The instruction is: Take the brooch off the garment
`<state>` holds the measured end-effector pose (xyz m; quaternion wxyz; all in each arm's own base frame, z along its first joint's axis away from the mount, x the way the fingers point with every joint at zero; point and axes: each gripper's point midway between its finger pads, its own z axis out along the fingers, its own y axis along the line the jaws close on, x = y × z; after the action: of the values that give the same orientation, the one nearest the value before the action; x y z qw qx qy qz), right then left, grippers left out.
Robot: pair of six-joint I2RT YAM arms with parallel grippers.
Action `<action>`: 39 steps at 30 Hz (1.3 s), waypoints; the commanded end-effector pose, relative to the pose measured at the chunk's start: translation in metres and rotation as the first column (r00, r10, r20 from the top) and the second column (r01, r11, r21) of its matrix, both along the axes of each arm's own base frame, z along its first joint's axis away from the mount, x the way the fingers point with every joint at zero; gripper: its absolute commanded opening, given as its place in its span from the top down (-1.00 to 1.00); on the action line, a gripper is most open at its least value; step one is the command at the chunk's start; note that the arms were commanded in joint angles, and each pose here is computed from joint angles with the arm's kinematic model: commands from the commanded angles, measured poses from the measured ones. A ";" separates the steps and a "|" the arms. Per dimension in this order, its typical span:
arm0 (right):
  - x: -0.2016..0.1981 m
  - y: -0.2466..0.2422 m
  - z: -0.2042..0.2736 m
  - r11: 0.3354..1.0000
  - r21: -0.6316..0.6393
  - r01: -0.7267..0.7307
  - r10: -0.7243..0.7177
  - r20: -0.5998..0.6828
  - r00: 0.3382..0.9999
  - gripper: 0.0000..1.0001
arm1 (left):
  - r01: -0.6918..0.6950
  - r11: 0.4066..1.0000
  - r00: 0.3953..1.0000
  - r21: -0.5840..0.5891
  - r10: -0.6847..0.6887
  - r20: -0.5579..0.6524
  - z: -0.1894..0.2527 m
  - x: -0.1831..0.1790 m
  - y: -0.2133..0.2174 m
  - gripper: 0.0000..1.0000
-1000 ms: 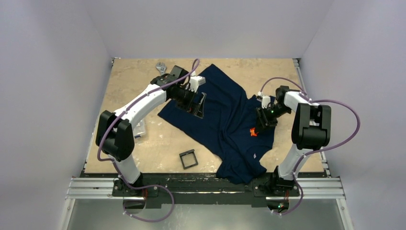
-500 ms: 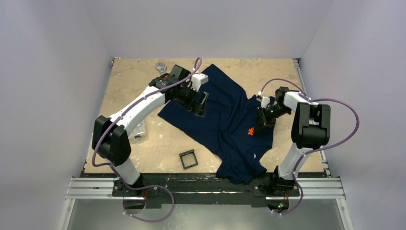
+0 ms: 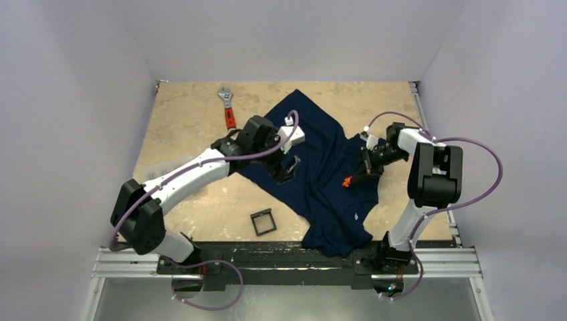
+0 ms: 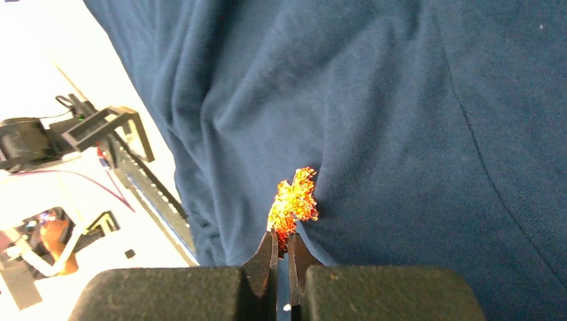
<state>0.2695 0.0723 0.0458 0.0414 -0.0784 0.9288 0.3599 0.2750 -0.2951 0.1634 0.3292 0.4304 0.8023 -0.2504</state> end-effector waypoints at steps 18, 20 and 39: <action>-0.009 0.042 0.049 0.937 0.331 0.114 -0.083 -0.106 0.991 1.00 | 0.504 0.863 0.700 -0.005 -0.405 0.589 0.004 -0.048 -0.142 -0.26; -0.010 0.043 0.050 0.934 0.334 0.129 -0.097 -0.110 0.989 1.00 | 0.499 0.866 0.711 -0.006 -0.406 0.573 -0.001 -0.045 -0.149 -0.25; -0.020 0.048 0.057 0.923 0.351 0.160 -0.131 -0.103 0.986 1.00 | 0.456 0.882 0.683 0.120 -0.433 0.588 -0.042 -0.023 -0.181 0.11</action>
<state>0.2470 0.1173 0.0892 0.0249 0.0171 0.8600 0.5094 0.2375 -0.4612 0.1020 0.4619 0.6704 0.5422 -0.2081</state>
